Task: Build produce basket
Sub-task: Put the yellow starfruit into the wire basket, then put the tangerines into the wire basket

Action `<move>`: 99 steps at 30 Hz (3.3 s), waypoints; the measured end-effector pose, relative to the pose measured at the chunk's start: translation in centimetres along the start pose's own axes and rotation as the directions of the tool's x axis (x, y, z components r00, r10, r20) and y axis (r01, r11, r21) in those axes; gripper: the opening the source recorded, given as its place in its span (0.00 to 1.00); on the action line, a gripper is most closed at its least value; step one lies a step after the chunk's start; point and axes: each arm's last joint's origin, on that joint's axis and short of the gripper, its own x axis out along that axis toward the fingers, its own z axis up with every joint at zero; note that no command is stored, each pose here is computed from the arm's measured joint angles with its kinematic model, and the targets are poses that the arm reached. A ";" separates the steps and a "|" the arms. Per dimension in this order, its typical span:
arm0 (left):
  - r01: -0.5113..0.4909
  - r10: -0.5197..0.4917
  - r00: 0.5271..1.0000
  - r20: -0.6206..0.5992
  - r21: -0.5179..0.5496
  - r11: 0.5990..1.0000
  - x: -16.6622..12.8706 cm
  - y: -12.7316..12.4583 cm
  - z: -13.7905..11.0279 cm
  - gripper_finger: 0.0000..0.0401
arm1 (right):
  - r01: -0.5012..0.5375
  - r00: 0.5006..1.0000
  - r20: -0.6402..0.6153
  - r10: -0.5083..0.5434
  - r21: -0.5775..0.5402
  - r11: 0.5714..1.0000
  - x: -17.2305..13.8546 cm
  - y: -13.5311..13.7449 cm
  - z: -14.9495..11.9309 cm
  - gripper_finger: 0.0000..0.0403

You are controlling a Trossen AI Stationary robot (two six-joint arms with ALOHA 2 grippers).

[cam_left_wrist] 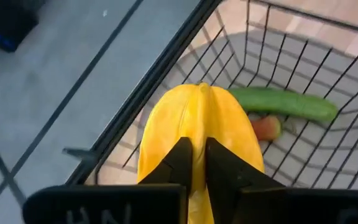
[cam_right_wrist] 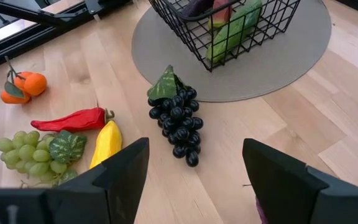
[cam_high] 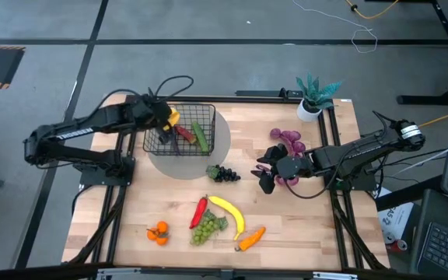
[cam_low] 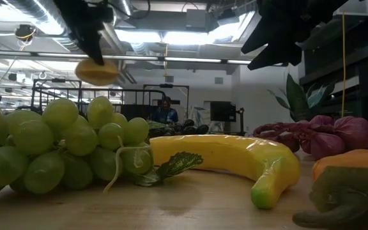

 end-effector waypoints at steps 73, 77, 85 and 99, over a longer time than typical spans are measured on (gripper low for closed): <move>0.701 -0.678 0.541 -0.498 -0.179 0.690 -11.5 -19.3 -11.7 0.40 | -0.141 0.986 -0.101 0.136 -0.047 0.989 -0.1 0.5 -0.3 0.65; 0.680 -0.626 0.527 -0.575 -0.157 0.716 -11.3 -20.7 -13.3 0.40 | -0.141 0.986 -0.101 0.135 -0.047 0.989 -0.1 0.5 -0.3 0.65; 0.661 -0.579 0.541 -0.609 -0.117 0.741 -10.7 -22.4 -14.6 0.40 | -0.130 0.988 -0.093 0.125 -0.048 0.990 -0.1 0.4 -0.3 0.65; 0.671 -0.602 0.540 -0.588 -0.132 0.730 -10.2 -24.2 -15.0 0.40 | -0.097 0.993 -0.069 0.093 -0.050 0.994 -0.1 0.3 -0.2 0.65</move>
